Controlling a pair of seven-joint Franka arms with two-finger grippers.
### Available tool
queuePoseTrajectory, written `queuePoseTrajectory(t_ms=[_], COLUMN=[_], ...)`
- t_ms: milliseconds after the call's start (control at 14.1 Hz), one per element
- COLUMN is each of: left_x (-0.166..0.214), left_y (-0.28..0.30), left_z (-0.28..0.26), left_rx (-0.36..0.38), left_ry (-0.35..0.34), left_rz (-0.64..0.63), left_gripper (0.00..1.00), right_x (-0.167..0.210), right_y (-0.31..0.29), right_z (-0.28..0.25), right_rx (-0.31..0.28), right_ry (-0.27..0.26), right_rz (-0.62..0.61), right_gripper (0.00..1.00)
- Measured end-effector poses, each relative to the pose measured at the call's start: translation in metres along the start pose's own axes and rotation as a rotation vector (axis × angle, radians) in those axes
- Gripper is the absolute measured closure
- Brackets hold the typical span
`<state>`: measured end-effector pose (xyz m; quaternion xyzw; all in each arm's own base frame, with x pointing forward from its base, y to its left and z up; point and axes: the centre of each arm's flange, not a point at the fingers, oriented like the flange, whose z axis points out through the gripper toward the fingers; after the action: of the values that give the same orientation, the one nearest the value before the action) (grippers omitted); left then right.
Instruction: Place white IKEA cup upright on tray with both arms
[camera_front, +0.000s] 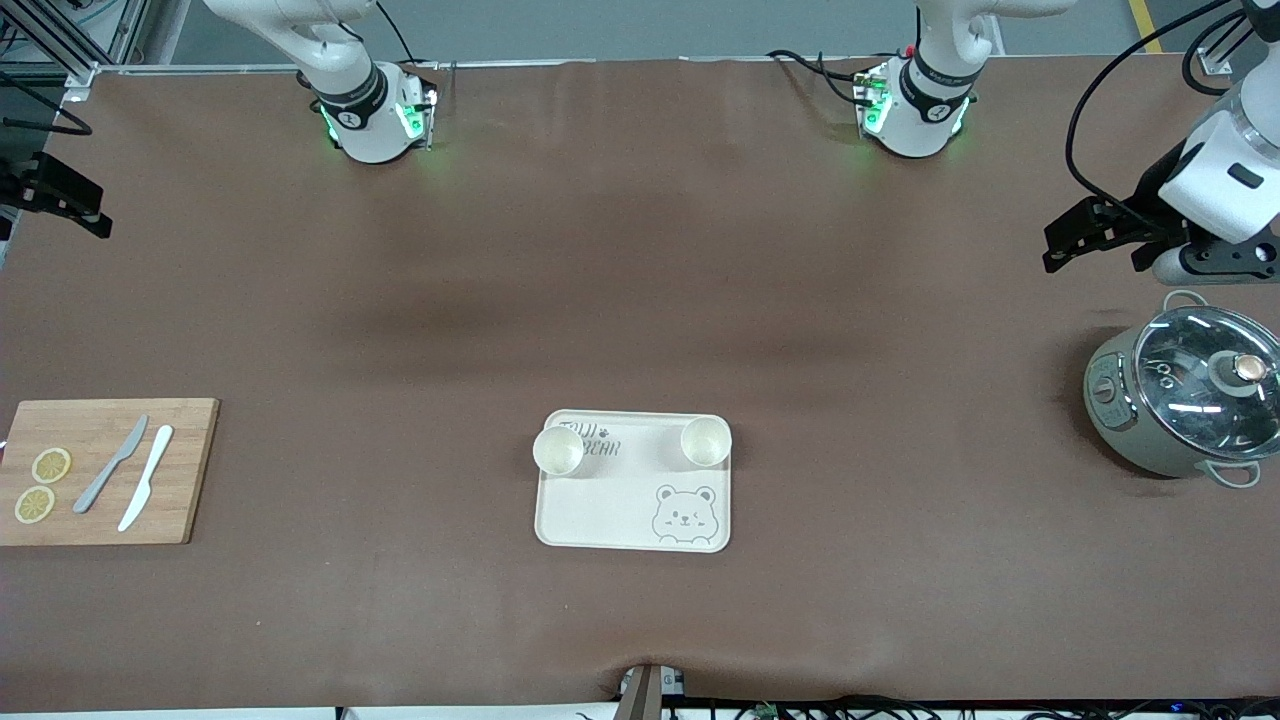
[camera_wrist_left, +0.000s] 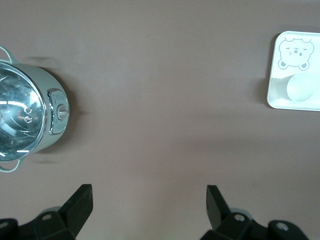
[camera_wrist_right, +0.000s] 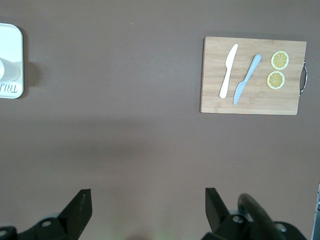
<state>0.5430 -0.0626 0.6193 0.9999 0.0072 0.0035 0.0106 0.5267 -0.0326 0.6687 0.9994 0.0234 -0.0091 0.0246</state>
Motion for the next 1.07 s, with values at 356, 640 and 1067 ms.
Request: queuePoseTrajectory(t_ms=[356,640,1067], left_x=[0.0001,0.0000,-0.0007], left_y=[-0.0004,0.0007,-0.0016], left_z=[-0.0013,-0.0014,-0.0006], left_rx=[0.000,0.000,0.003], left_ry=[0.003,0.003,-0.006], left_rz=[-0.001,0.001,-0.002], left_gripper=[0.00,0.00,0.00], right_x=[0.0000,0.0000,0.0003], right_y=[0.0001,0.0000,0.0000], right_z=[0.0000,0.0000,-0.0003], right_rx=[0.000,0.000,0.000], right_ry=[0.000,0.000,0.003], right_rz=[0.000,0.000,0.000], right_gripper=[0.00,0.00,0.00])
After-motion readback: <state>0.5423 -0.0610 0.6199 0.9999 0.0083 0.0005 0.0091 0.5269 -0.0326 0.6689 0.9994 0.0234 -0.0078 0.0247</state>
